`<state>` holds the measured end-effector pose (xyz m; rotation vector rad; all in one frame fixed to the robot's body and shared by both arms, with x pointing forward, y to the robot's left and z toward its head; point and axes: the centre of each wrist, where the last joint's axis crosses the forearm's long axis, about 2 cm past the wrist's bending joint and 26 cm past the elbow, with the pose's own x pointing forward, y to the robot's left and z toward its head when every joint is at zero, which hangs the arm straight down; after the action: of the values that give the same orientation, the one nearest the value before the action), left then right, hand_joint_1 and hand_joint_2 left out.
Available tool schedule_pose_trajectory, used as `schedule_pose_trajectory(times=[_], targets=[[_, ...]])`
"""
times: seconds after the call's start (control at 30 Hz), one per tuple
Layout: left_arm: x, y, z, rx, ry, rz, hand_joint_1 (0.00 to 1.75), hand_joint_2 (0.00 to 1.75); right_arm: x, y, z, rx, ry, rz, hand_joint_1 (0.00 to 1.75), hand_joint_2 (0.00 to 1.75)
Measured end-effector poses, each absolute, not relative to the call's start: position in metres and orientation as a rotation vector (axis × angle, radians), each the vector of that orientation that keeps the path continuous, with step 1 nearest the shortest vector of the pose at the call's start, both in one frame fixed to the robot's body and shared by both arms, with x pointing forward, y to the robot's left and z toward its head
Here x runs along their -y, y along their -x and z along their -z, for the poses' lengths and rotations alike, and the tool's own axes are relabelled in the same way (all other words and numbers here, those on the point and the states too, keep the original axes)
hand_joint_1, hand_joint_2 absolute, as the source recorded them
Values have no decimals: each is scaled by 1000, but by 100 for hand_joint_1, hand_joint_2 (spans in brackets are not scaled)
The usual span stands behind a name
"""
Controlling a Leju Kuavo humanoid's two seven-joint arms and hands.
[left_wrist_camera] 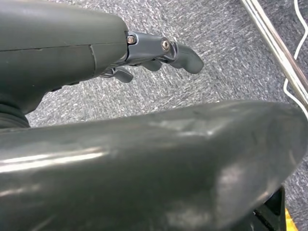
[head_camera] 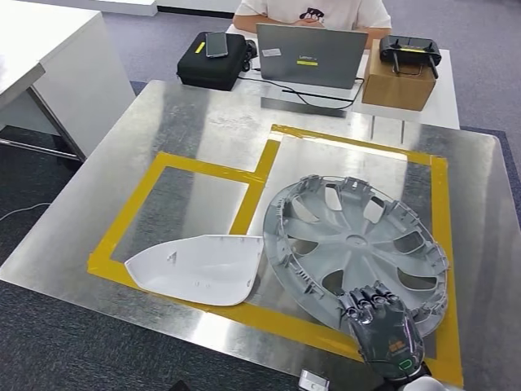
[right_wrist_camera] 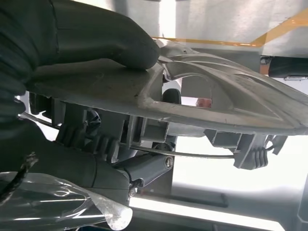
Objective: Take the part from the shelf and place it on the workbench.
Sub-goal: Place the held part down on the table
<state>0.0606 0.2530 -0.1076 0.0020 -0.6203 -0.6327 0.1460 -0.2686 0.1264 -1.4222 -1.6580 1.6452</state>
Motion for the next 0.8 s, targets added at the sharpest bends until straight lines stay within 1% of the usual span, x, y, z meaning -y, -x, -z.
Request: schedule_pose_trajectory(times=[0.07,0.1,0.23,0.8], targets=[[-250,-59,108,624,-2,626,0,175,269,-145,-126,1662,1417,-1648,0,0],[-248,-58,107,625,0,625,0,175,269,-145,-126,1665,1416,-1648,0,0],[-242,-56,107,626,25,618,0,0,269,-143,-125,1675,1410,-1647,0,0],[-242,-56,107,633,35,556,0,0,270,-140,-123,1663,1400,-1626,0,0]])
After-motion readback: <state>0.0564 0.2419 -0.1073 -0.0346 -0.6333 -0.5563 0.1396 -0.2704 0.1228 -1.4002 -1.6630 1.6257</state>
